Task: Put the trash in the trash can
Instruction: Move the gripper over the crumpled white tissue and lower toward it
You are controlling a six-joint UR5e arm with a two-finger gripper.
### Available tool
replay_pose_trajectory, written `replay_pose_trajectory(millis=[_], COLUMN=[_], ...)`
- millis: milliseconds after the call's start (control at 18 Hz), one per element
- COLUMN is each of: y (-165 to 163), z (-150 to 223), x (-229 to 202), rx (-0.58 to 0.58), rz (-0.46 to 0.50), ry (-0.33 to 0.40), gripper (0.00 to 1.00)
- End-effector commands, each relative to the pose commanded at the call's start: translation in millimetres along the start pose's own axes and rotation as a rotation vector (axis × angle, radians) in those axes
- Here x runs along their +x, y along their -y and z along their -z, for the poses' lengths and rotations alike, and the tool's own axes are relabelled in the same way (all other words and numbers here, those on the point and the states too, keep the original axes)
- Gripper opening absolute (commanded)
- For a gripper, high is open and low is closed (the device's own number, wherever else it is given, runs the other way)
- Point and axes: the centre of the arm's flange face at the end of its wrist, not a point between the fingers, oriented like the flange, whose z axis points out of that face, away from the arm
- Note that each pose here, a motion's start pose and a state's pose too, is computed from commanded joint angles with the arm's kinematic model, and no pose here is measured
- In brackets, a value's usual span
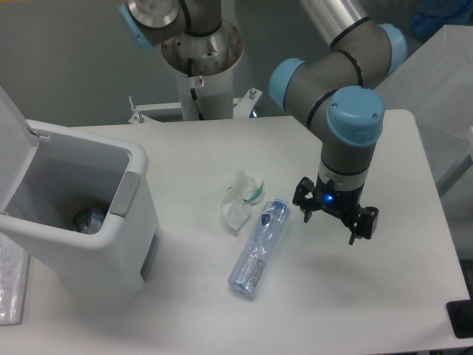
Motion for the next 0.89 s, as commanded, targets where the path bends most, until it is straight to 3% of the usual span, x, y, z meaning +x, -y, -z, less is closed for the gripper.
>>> replay_pose_trajectory(millis=[333, 556, 722, 889], y=[0, -11, 15, 19], z=[-14, -34, -35, -37], x=[27, 69, 98, 127], rx=[0.038, -0.034, -0.074, -0.134], rz=[0.022, -0.011, -0.081, -0.084], ry=[-0.036, -0.082, -0.091, -0.2], gripper=[1.0, 1.0, 1.0, 1.0])
